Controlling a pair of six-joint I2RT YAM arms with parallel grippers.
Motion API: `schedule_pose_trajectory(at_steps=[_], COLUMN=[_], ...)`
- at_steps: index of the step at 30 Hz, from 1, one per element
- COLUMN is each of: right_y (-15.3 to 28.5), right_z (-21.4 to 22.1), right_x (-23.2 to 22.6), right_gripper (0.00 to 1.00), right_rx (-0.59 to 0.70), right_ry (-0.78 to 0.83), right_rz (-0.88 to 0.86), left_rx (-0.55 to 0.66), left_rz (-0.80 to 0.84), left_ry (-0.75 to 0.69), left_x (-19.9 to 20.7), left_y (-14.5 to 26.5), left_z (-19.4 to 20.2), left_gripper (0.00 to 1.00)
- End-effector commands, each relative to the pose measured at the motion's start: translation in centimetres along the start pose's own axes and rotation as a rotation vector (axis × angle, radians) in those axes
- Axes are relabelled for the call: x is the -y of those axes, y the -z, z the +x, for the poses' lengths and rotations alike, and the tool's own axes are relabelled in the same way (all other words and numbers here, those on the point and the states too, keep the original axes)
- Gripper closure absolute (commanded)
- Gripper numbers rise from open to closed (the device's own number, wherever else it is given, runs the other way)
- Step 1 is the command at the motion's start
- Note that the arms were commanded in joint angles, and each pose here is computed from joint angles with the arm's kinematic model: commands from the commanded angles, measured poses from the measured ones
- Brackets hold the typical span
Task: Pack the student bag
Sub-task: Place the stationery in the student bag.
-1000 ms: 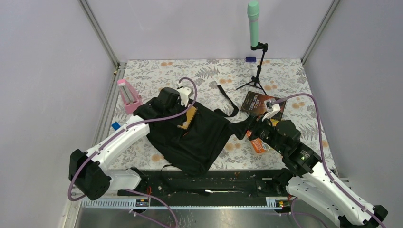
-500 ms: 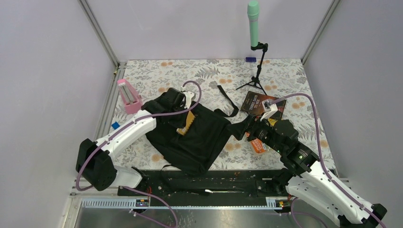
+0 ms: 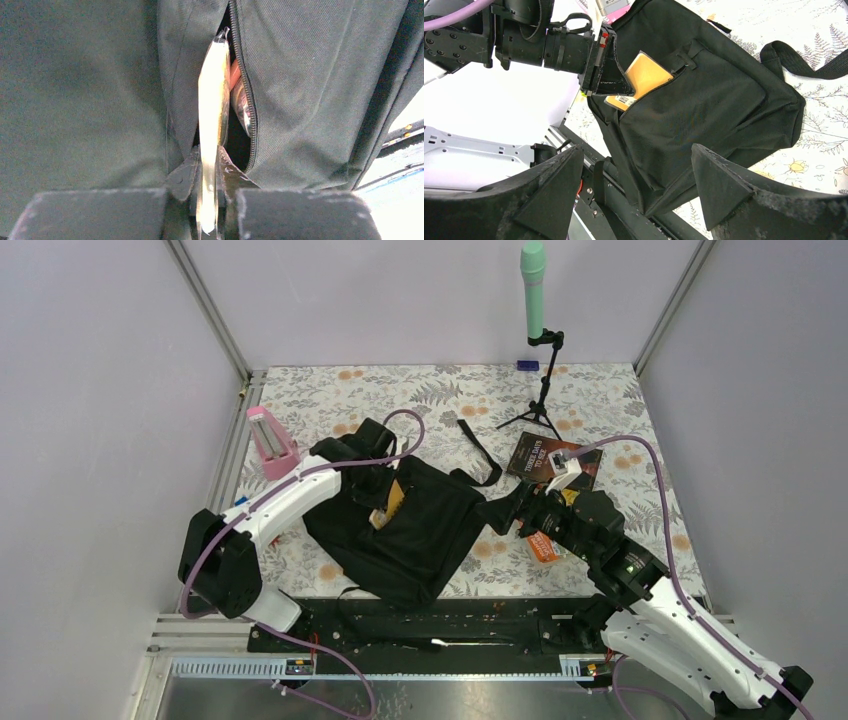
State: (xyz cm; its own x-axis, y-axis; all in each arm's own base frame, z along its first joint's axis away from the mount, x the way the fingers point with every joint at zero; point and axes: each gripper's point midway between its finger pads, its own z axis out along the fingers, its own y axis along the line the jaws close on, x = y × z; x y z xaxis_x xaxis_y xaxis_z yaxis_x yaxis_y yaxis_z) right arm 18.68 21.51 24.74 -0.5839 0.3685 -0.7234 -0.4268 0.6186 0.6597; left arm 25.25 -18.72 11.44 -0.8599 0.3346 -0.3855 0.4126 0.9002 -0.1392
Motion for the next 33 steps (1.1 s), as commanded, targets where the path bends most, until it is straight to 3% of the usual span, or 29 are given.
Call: schedule_pose_trajectory(at_steps=[1,7,15,33], right_y=[-0.1,-1.3,-3.1,-2.7], right_z=[-0.9,0.1,1.3,1.0], right_x=[-0.6,0.5,-0.1,-0.9], right_gripper=[0.15,0.22,0.28,0.29], right_rx=[0.036,-0.028,-0.097,-0.112], right_ry=[-0.002,0.027,0.025,0.063], right_rz=[-0.027,0.026,0.004,-0.006], left_rx=[0.037,0.057,-0.022,-0.063], left_rz=[-0.065,-0.014,0.104,0.287], left_ry=[0.059,0.085,0.099,0.106], left_x=[-1.0,0.0,0.8,2.1], left_y=[2.0,3.0,1.0,-2.6], left_z=[-1.1,-1.0,0.6,0.6], left_gripper=[1.0,1.0,1.0,1.0])
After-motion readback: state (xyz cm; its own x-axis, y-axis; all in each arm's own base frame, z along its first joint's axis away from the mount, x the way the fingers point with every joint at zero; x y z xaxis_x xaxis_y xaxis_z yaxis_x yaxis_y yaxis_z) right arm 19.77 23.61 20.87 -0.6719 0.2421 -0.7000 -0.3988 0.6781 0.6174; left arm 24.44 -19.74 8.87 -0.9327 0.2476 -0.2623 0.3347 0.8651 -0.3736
